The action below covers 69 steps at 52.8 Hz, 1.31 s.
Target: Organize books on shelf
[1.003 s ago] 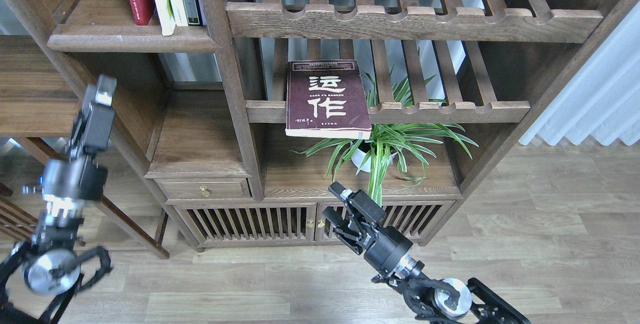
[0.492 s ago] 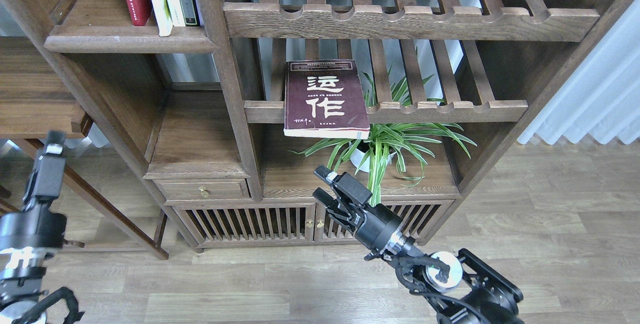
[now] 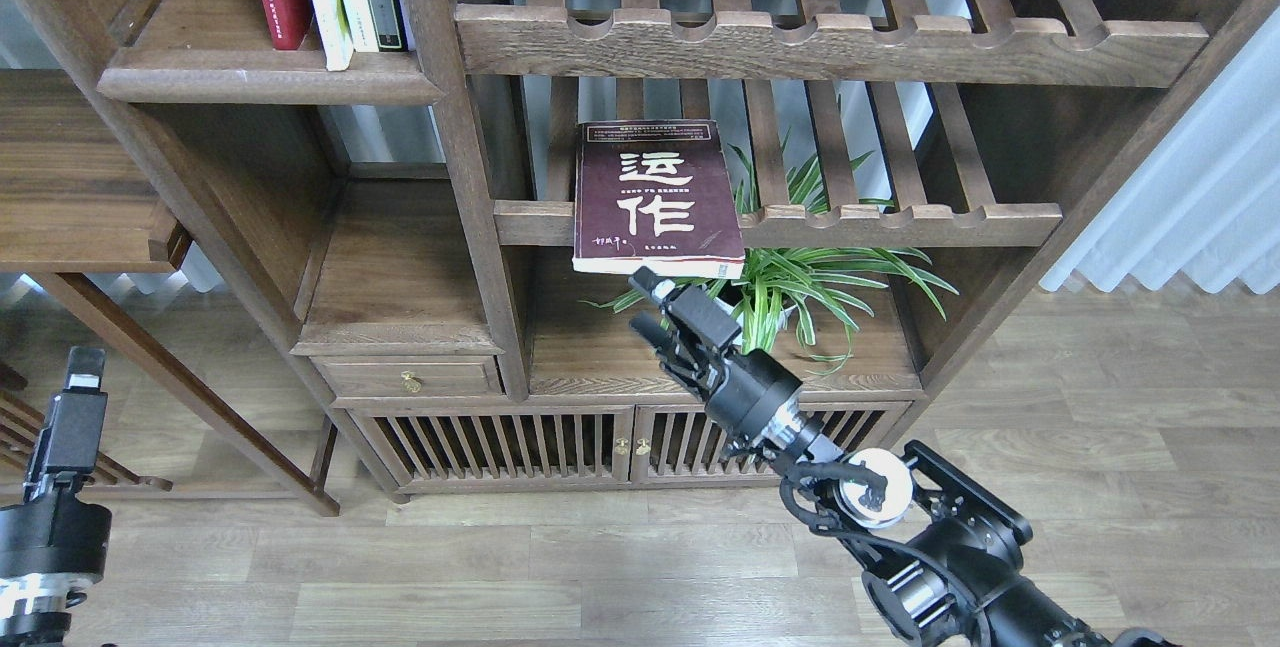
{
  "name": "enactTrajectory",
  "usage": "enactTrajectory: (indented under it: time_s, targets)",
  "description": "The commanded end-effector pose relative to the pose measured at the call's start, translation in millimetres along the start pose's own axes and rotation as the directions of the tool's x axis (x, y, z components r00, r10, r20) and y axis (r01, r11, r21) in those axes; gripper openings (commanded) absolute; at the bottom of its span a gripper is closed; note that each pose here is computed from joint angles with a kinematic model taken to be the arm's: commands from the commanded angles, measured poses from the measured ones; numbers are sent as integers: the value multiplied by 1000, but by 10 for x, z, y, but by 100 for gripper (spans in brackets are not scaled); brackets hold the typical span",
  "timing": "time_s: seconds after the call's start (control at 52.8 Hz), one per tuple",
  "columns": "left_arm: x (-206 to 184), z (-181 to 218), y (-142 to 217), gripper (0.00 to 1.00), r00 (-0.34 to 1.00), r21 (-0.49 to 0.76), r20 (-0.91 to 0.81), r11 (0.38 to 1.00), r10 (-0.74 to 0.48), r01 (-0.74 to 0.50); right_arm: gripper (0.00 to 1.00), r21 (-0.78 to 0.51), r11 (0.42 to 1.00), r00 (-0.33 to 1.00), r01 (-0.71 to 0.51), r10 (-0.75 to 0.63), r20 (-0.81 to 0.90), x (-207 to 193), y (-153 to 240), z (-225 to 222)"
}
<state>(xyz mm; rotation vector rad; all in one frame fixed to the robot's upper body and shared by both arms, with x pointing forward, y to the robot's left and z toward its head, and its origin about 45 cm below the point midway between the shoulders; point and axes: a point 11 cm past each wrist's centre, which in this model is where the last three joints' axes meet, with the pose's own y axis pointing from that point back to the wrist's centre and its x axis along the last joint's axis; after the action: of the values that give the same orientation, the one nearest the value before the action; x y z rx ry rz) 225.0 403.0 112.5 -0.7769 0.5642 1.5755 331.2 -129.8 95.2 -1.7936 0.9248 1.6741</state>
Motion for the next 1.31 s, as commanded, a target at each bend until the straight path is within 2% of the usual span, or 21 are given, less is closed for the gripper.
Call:
enactTrajectory:
  time_s: [0.0, 0.53, 0.7, 0.852, 0.966, 1.231, 1.287]
  targets:
    - [17, 8, -24, 100, 1000, -3, 4, 1000, 3, -3, 99, 15, 998, 998, -64, 64, -12, 78, -32, -98]
    - [-55, 54, -162, 99, 1000, -21, 6, 999, -26, 26, 98, 37, 997, 996, -62, 64, -54, -70, -199, -292]
    - [-32, 103, -220, 100, 1000, -34, 16, 999, -23, 24, 95, 47, 983, 984, -177, 178, -28, -5, -238, -336]
    - [-40, 154, -344, 100, 999, -53, 23, 998, -30, 31, 88, 56, 964, 965, -261, 259, 40, 43, -254, -370]
    - [-35, 198, -408, 100, 999, -65, 30, 997, -32, 33, 84, 60, 959, 959, -278, 273, 77, 39, -268, -385]
    - [-74, 144, -461, 100, 999, -53, 27, 998, -44, 45, 82, 68, 962, 963, -263, 258, 72, -62, -337, -448]
    - [-87, 147, -478, 100, 999, -55, 26, 997, -48, 49, 79, 69, 962, 963, -263, 259, 71, -60, -337, -446]
